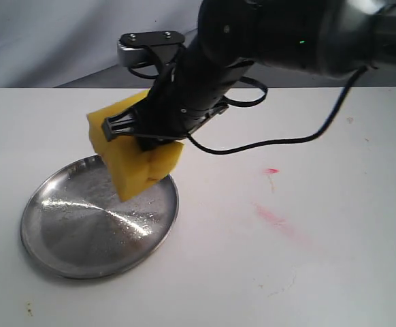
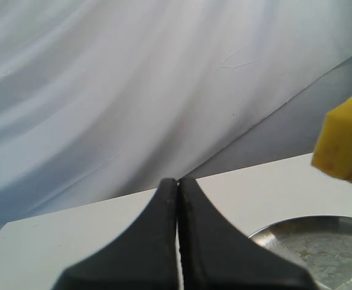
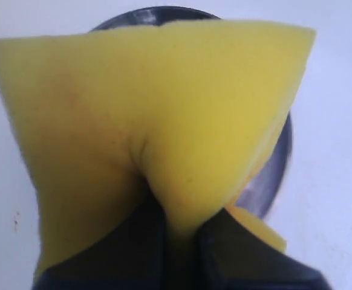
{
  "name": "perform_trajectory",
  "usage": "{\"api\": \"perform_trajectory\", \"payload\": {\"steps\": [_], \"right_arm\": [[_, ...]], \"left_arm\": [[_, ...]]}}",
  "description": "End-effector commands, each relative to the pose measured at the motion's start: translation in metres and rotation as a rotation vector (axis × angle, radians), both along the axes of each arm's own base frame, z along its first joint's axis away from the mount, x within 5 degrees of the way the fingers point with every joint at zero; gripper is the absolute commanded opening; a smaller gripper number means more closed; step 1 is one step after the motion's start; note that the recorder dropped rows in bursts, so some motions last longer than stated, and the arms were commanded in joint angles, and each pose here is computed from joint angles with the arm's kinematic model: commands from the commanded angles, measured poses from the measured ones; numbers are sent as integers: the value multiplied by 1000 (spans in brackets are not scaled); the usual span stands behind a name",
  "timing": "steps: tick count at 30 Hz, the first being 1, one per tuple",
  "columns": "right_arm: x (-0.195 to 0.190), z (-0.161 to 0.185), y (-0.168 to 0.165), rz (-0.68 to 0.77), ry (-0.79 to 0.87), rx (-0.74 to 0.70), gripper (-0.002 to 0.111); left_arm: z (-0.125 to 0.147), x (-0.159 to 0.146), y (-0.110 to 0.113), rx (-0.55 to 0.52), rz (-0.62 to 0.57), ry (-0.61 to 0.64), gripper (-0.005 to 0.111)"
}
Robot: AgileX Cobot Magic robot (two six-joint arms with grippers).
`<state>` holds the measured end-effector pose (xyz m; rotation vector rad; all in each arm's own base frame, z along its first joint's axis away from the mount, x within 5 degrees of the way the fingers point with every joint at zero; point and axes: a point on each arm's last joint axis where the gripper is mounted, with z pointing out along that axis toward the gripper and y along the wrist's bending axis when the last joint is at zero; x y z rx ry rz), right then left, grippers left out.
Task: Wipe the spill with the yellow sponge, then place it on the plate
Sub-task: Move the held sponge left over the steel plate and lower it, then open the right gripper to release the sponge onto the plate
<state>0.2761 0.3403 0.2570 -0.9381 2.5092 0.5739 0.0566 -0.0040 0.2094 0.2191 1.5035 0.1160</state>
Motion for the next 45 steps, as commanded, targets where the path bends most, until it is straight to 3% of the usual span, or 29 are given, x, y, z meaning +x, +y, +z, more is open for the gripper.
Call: {"api": "perform_trajectory", "payload": {"steps": [1, 4, 7, 10, 15, 17, 20, 22, 23, 27, 35, 45], "right_arm": [[12, -11, 28, 20, 34, 85, 0], [20, -27, 38, 25, 45, 74, 0], [24, -44, 43, 19, 73, 64, 8], [25, -57, 45, 18, 96, 43, 23], [24, -64, 47, 10, 128, 51, 57], [23, -60, 45, 24, 129, 45, 60], [21, -49, 43, 42, 118, 42, 60], [19, -37, 37, 48, 90, 15, 53], [19, -29, 32, 57, 50, -19, 39], [7, -16, 10, 58, -18, -43, 0], [-43, -23, -57, -12, -123, 28, 0], [-86, -23, -113, -105, -178, 124, 0]], "left_arm": [[1, 0, 0, -16, 3, -8, 0], [1, 0, 0, -16, 3, -8, 0], [1, 0, 0, -16, 3, -8, 0], [1, 0, 0, -16, 3, -8, 0], [1, 0, 0, -16, 3, -8, 0], [1, 0, 0, -16, 3, -8, 0], [1, 0, 0, -16, 3, -8, 0], [1, 0, 0, -16, 3, -8, 0], [1, 0, 0, -16, 3, -8, 0], [1, 0, 0, -16, 3, -8, 0], [1, 0, 0, -16, 3, -8, 0], [1, 0, 0, -16, 3, -8, 0]]}}
